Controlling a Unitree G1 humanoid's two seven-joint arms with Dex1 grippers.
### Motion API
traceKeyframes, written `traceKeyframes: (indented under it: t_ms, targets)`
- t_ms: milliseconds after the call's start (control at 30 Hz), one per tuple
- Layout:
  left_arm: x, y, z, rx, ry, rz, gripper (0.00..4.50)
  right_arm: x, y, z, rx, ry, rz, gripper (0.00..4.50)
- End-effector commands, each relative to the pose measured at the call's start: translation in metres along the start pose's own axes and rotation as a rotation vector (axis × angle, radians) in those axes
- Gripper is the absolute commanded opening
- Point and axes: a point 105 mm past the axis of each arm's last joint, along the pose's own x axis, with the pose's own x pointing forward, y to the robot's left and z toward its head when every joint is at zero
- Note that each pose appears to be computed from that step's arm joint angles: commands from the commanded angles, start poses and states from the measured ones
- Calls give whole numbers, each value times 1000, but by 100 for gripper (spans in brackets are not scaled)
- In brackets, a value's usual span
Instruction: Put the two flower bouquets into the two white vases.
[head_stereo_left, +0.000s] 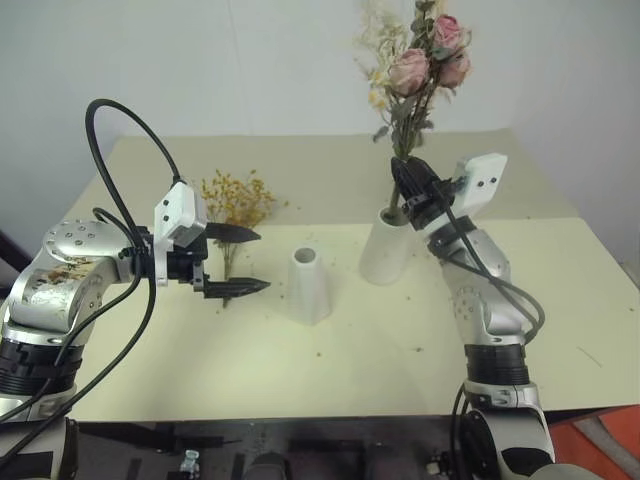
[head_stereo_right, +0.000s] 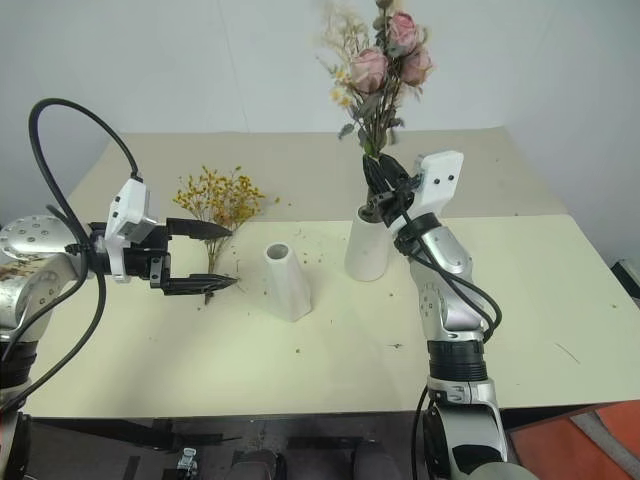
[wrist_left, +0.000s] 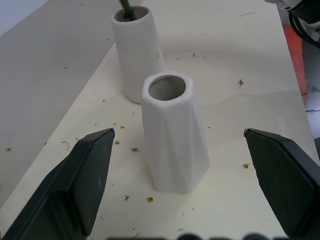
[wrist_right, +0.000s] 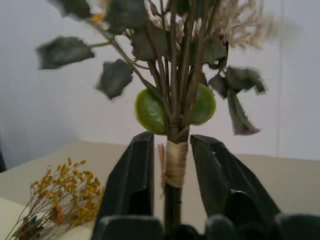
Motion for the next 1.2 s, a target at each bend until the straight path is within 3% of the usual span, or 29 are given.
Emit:
traceKeyframes:
  t_ms: [33,200,233,467,667,833,967,1200]
  targets:
    - [-6,1,11,34,-15,17,450,-3,2,14,-34,-57,8,265]
    - [-5,1,11,36,-16,12,450,-10,-2,14,-43,-52,-9,431]
    - [-5,1,12,36,-17,12,450,-12,-2,13,-44,-50,-11,448]
    - [-4,2,12,35,-23,11,450,-38,-2,10,-62,-8,-9,448]
    - [-5,4,8,12,-26,37,450,-65,4,11,-86,106,115,448]
    - [-9,20,-5,-54,14,183,450,-88,9,19,-88,254,270,448]
    - [-15,49,-20,-183,135,432,450,-97,16,30,-79,337,410,448]
    - [-21,56,-49,-353,418,578,450,-94,18,39,-89,401,484,448]
